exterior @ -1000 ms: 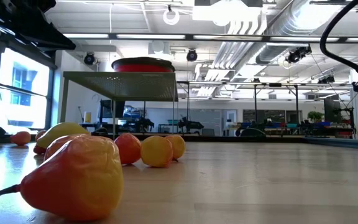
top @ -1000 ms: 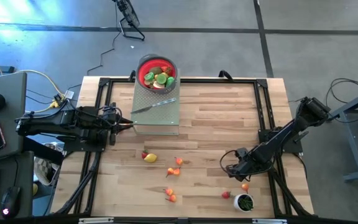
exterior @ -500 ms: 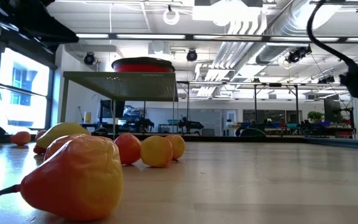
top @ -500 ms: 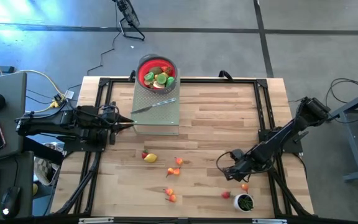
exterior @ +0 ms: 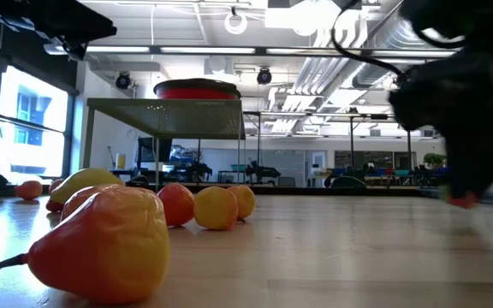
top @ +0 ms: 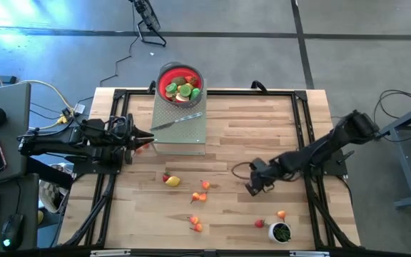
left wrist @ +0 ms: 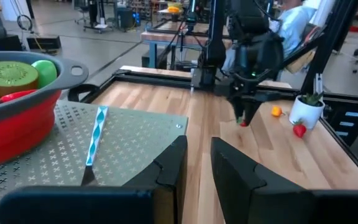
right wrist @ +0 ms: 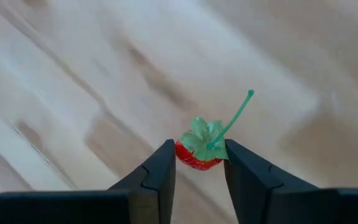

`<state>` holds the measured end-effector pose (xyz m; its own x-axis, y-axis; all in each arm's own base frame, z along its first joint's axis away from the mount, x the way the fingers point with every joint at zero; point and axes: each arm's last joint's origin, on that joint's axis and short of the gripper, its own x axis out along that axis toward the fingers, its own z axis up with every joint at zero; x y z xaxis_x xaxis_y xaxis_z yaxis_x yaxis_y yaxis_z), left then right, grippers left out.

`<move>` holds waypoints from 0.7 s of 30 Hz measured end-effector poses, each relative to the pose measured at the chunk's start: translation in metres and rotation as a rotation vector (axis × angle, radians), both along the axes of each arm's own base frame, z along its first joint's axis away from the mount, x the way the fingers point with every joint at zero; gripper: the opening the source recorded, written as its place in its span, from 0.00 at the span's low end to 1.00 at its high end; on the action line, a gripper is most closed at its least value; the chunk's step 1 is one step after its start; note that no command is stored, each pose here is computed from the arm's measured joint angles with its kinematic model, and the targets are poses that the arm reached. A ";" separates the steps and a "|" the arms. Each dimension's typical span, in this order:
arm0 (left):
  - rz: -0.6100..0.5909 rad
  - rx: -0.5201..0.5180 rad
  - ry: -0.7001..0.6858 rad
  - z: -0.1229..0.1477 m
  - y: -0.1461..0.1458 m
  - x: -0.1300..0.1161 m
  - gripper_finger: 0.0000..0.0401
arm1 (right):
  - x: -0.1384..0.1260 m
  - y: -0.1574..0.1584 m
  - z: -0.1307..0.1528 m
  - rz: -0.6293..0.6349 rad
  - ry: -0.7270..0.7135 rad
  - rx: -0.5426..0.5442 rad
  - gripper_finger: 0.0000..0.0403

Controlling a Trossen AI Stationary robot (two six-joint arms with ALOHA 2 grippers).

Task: Pick & Place Fruit
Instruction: Put the strawberry into the red strainer on the shelf

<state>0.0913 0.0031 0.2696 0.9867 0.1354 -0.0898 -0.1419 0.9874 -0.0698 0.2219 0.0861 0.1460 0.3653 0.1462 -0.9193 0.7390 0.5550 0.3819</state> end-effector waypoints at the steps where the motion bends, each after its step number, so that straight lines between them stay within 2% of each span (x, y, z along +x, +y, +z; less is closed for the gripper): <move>1: 0.000 0.000 0.001 0.000 0.000 0.000 0.17 | 0.005 -0.005 0.001 0.014 -0.034 -0.013 0.27; 6: 0.000 0.000 0.001 0.000 0.000 0.000 0.17 | 0.029 -0.031 0.011 0.096 -0.257 -0.076 0.27; 10: 0.000 0.000 0.001 0.000 0.000 0.000 0.17 | 0.046 -0.055 0.022 0.143 -0.446 -0.175 0.27; 16: 0.002 -0.015 -0.001 0.000 0.000 0.000 0.17 | 0.062 -0.095 0.042 0.152 -0.701 -0.340 0.27; 21: 0.009 -0.053 -0.006 0.000 0.000 0.000 0.17 | 0.068 -0.114 0.057 0.146 -0.858 -0.470 0.27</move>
